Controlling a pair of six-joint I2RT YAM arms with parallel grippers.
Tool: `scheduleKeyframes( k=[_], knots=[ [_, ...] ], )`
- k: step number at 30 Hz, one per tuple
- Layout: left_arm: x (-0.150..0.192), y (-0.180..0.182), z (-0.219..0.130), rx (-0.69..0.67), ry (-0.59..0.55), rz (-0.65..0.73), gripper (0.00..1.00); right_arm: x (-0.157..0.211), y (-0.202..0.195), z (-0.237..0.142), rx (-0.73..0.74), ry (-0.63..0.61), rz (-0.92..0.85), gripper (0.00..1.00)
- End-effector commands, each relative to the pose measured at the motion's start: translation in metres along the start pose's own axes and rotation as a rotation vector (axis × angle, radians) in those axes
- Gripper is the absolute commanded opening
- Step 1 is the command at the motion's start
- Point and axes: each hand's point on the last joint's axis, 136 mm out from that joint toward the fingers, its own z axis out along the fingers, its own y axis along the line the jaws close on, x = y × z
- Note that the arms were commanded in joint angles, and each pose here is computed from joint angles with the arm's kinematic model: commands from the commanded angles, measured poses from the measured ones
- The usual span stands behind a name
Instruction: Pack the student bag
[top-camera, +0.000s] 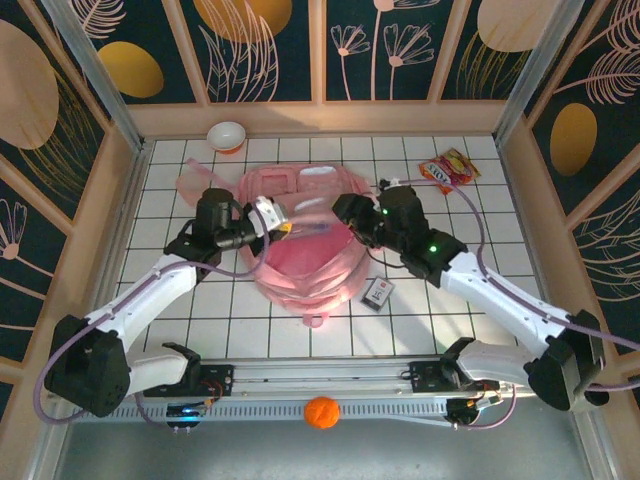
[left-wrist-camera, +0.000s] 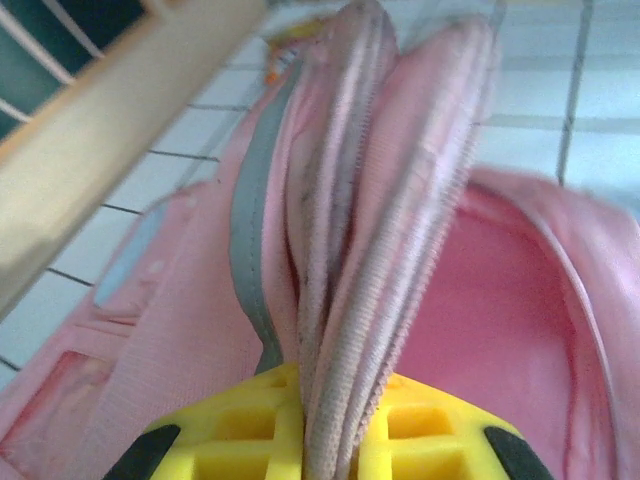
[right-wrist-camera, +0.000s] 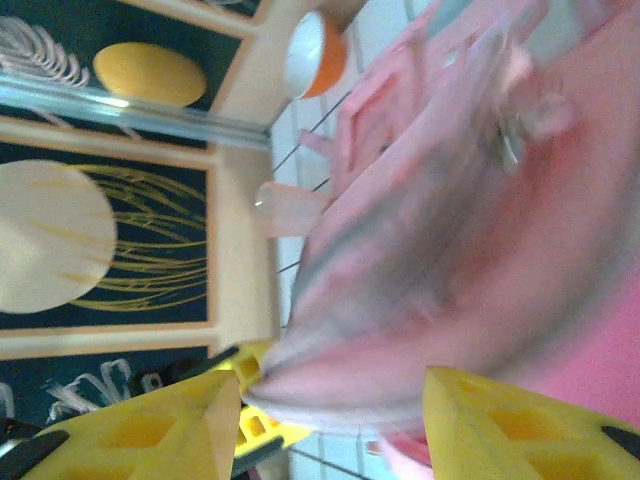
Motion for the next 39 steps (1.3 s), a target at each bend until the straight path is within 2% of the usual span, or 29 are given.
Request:
scheduleKeyframes(
  k=[1,5,10,15,18,24,28,29,32,33,36,39],
  knots=[
    [0.048,-0.053,0.017,0.181,0.152,0.217,0.01,-0.014,-0.028,-0.020,0.085,-0.053,-0.035,0.51],
    [0.089,-0.085,0.036,0.266,0.274,0.279,0.01,-0.021,-0.038,-0.034,0.093,-0.090,-0.022,0.51],
    [0.112,-0.108,0.050,0.347,0.345,0.277,0.01,-0.021,-0.048,-0.042,0.115,-0.103,-0.020,0.51],
    [0.127,-0.116,0.057,0.361,0.382,0.262,0.02,-0.017,-0.054,-0.039,0.125,-0.085,-0.024,0.51],
    [0.126,-0.119,0.058,0.364,0.392,0.262,0.02,-0.015,-0.059,-0.037,0.138,-0.071,-0.026,0.52],
    [0.094,-0.117,0.070,0.300,0.325,0.192,0.05,-0.012,-0.073,-0.031,0.157,-0.010,-0.004,0.56],
    [0.065,-0.115,0.074,0.237,0.203,0.103,0.19,-0.015,-0.081,-0.029,0.129,0.055,0.021,0.57],
    [0.056,-0.113,0.073,0.223,0.174,0.085,0.27,-0.017,-0.084,-0.030,0.142,0.063,0.017,0.58],
    [0.028,-0.104,0.061,0.172,0.082,0.070,0.59,-0.023,-0.094,-0.031,0.212,0.096,-0.006,0.59],
    [0.018,-0.099,0.054,0.151,0.054,0.074,0.66,-0.025,-0.095,-0.032,0.237,0.107,-0.028,0.60],
    [-0.003,-0.085,0.032,0.116,-0.011,0.064,0.77,-0.025,-0.088,-0.030,0.262,0.161,-0.109,0.58],
    [-0.010,-0.057,0.004,0.072,-0.048,0.008,0.82,-0.021,-0.072,-0.027,0.249,0.194,-0.215,0.57]
  ],
)
